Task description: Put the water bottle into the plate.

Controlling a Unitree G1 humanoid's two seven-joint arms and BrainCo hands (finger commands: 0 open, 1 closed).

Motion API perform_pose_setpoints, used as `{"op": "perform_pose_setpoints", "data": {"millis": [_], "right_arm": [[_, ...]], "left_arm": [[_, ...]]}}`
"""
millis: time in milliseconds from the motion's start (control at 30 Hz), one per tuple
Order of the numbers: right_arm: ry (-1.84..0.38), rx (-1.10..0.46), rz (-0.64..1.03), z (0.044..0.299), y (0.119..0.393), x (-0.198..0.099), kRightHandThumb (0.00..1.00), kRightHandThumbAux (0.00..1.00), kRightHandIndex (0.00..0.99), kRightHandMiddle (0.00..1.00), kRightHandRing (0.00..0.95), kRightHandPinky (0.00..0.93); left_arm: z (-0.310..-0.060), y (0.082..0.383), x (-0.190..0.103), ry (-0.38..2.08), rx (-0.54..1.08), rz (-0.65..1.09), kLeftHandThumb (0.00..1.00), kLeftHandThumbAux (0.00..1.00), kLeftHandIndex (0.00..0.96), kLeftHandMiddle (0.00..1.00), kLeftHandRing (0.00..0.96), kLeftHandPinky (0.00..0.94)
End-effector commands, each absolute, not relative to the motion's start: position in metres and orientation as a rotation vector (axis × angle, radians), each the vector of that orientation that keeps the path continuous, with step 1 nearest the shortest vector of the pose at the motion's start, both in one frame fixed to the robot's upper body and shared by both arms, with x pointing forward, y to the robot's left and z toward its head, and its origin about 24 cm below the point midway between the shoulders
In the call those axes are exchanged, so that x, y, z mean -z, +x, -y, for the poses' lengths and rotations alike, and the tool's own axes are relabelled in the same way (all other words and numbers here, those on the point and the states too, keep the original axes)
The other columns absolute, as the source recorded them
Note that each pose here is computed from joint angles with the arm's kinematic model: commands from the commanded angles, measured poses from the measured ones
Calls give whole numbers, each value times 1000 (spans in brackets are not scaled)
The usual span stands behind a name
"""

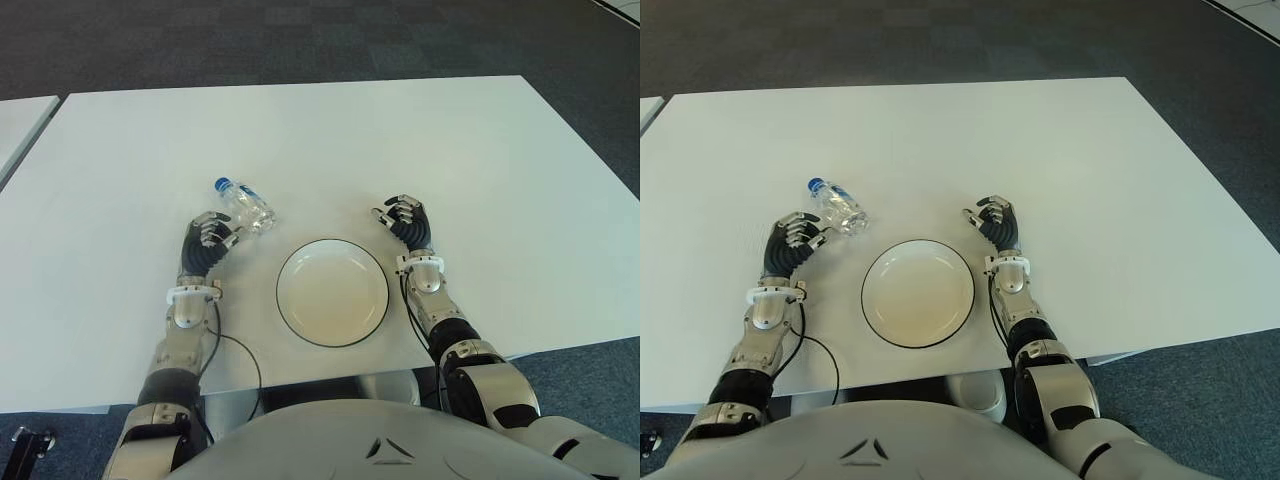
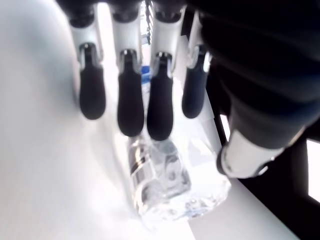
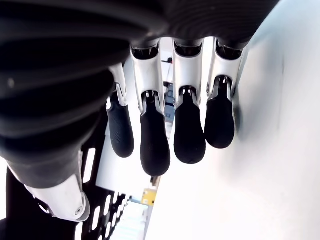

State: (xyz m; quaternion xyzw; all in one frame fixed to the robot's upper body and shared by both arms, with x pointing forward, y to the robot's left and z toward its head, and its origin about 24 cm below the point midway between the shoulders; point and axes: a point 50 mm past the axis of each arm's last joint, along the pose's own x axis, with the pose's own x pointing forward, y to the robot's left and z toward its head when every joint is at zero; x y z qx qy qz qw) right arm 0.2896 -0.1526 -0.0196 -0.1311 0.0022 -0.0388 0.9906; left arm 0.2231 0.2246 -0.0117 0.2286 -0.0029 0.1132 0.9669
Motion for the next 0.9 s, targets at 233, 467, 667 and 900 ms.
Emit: {"op": "perform_pose_setpoints", "data": {"millis": [233, 467, 667, 900], "right_arm": [[-270, 63, -46, 148, 284, 28, 708, 728, 435, 675, 684, 682], [-273, 61, -39, 144, 284, 28, 707, 729, 434, 677, 685, 677], [-262, 60, -41, 141, 285, 28, 706, 729, 434, 669, 683, 682], [-248, 62, -45, 137, 286, 28, 706, 728, 434, 673, 689, 698]], "left_arm": [[-227, 228, -2, 960, -316, 88, 711, 719, 430, 646, 641, 645], [-233, 237, -7, 1148, -326, 121, 711, 717, 430, 677, 673, 665], [-235, 249, -12, 1240, -309, 160, 821, 683, 399, 583, 661, 644], [-221, 273, -36, 1268, -287, 240, 838, 677, 396, 570, 659, 637]]}}
